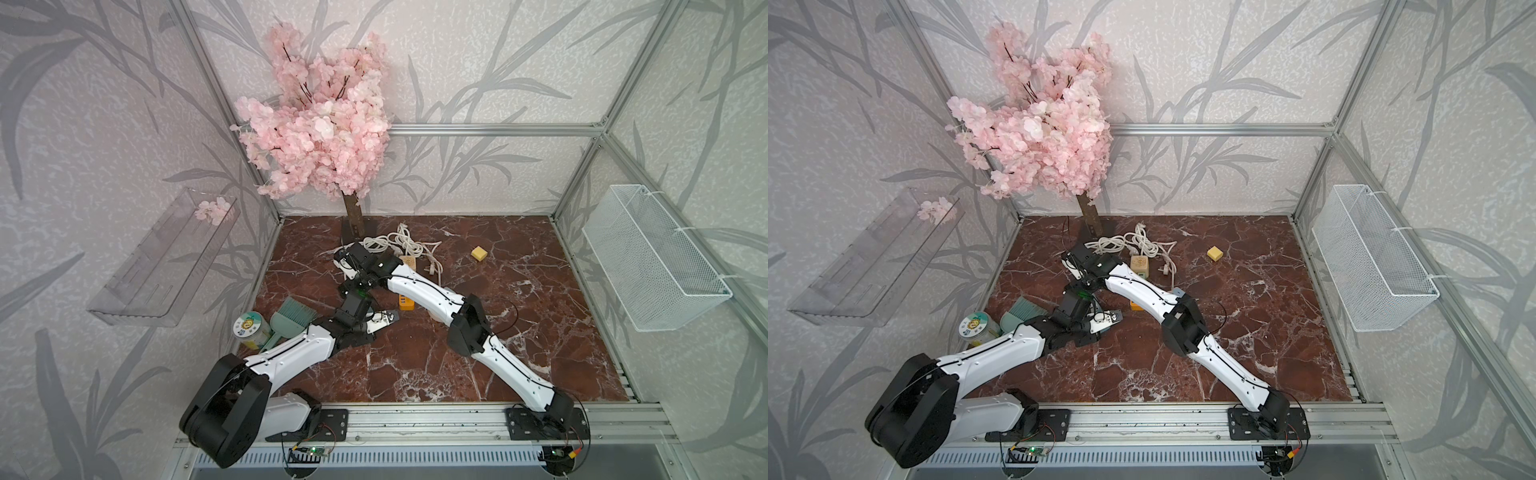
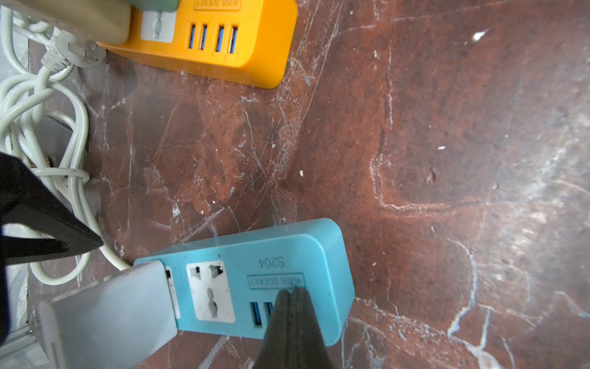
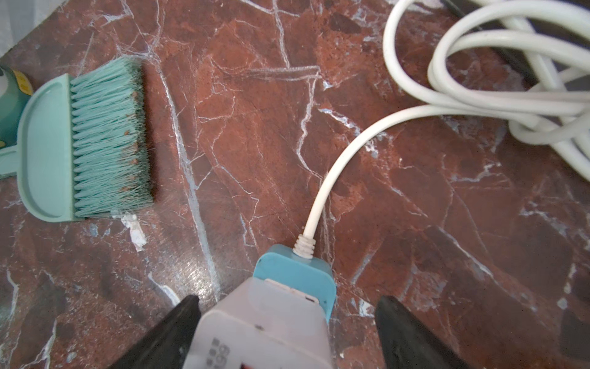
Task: Pull the plug off the socket
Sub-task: Remove the plug from the socket.
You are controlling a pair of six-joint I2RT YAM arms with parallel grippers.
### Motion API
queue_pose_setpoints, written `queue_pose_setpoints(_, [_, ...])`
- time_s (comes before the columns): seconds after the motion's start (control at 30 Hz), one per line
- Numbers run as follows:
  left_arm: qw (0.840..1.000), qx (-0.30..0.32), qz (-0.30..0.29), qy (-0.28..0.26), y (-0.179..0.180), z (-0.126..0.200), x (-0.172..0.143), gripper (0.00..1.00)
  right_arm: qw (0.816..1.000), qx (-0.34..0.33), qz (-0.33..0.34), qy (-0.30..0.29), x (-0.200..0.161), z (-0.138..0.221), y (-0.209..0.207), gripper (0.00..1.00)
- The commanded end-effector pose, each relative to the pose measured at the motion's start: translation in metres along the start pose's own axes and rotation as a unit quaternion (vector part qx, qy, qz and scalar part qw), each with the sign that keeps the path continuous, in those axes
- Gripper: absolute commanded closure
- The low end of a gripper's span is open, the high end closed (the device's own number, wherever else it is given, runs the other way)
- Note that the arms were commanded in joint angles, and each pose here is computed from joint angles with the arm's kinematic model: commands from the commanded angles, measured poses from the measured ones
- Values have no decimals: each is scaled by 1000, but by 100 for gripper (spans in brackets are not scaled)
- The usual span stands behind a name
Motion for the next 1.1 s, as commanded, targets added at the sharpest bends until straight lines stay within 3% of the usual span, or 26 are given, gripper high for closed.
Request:
queue_pose_setpoints(0.0, [999, -35, -7, 34, -13, -7, -11, 100, 1000, -11, -3, -8, 1, -5, -4, 17])
queue_pose_setpoints(0.5, [999, -37, -5, 36, -15, -8, -13, 100, 999, -24, 15, -18, 5, 4, 7, 57])
queue_pose_setpoints(0.67, [998, -51, 0, 44, -16, -8, -13, 100, 999, -25, 27, -25, 9, 11, 13, 81])
queue_pose_setpoints(1.07, [995, -81, 11, 60, -20, -11, -15, 100, 998, -26, 36, -47, 22, 38, 17, 97])
Point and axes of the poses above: each gripper's point midway between its finger pads, its own z axis back along the fingers, its own y axis along the line the jaws close on, x = y × z, the point moved 9 cm from there along z, back along the fingers, and after that the axes turned 6 degrees about z, right-handed, at the moved point
